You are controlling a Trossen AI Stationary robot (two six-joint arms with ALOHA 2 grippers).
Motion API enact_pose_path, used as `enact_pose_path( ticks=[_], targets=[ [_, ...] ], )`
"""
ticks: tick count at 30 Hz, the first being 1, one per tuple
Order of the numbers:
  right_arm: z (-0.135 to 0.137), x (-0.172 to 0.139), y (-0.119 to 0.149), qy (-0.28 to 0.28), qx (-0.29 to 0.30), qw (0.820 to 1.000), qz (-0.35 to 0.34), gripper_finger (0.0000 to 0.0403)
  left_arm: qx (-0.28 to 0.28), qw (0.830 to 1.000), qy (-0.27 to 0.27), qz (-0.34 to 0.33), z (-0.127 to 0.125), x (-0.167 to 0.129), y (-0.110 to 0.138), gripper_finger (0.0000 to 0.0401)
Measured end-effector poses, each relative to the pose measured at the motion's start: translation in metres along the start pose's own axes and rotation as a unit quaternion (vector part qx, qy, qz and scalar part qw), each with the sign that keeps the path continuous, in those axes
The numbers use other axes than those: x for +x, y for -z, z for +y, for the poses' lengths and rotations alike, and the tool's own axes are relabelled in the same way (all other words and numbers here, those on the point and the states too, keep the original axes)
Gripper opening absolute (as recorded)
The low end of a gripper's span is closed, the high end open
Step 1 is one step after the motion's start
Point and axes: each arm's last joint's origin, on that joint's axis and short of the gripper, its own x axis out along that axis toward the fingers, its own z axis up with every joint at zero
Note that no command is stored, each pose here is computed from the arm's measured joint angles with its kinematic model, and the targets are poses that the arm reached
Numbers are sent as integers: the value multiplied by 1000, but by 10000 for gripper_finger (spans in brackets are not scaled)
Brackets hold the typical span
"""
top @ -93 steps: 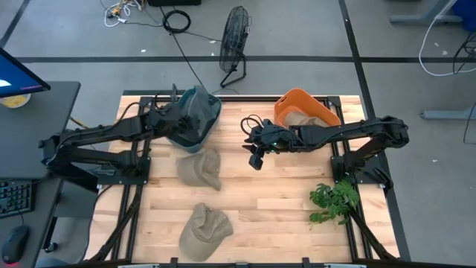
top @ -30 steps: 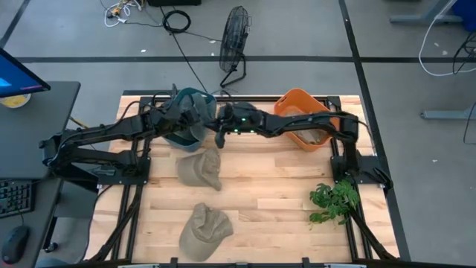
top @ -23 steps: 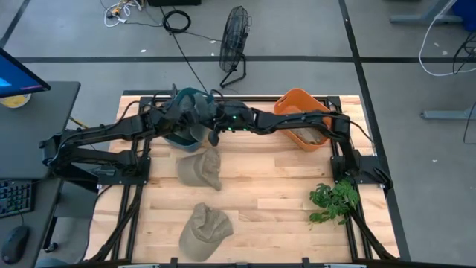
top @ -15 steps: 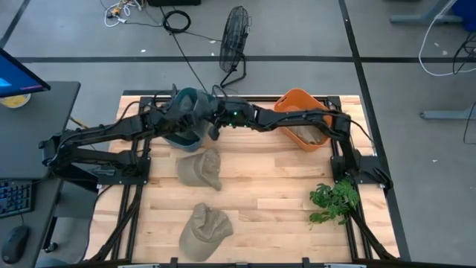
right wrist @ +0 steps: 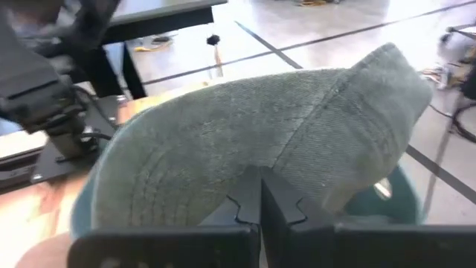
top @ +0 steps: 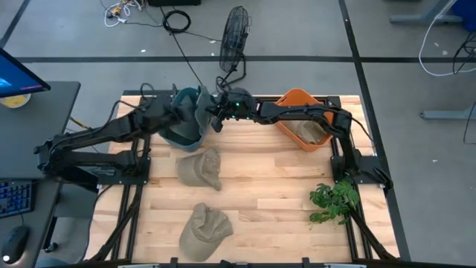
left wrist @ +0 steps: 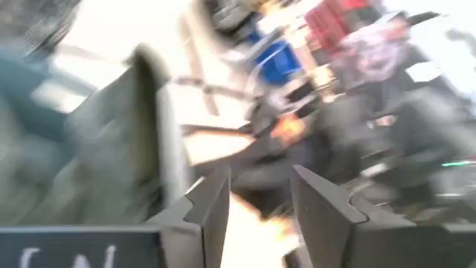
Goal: Pick & Place hat
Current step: Put the blue cap into the blue bin
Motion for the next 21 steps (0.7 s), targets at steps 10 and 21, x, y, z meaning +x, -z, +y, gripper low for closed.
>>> enact_pose_path(
  ticks=[10,21],
  targets=[
    [5,0,-8,-36,-5,999,-41,0,39,997,62,29,-12,24,10,67],
    [6,-1,0,-25,-4,1000,6,0,36,996,-30,81,8,50,27,5]
  ],
)
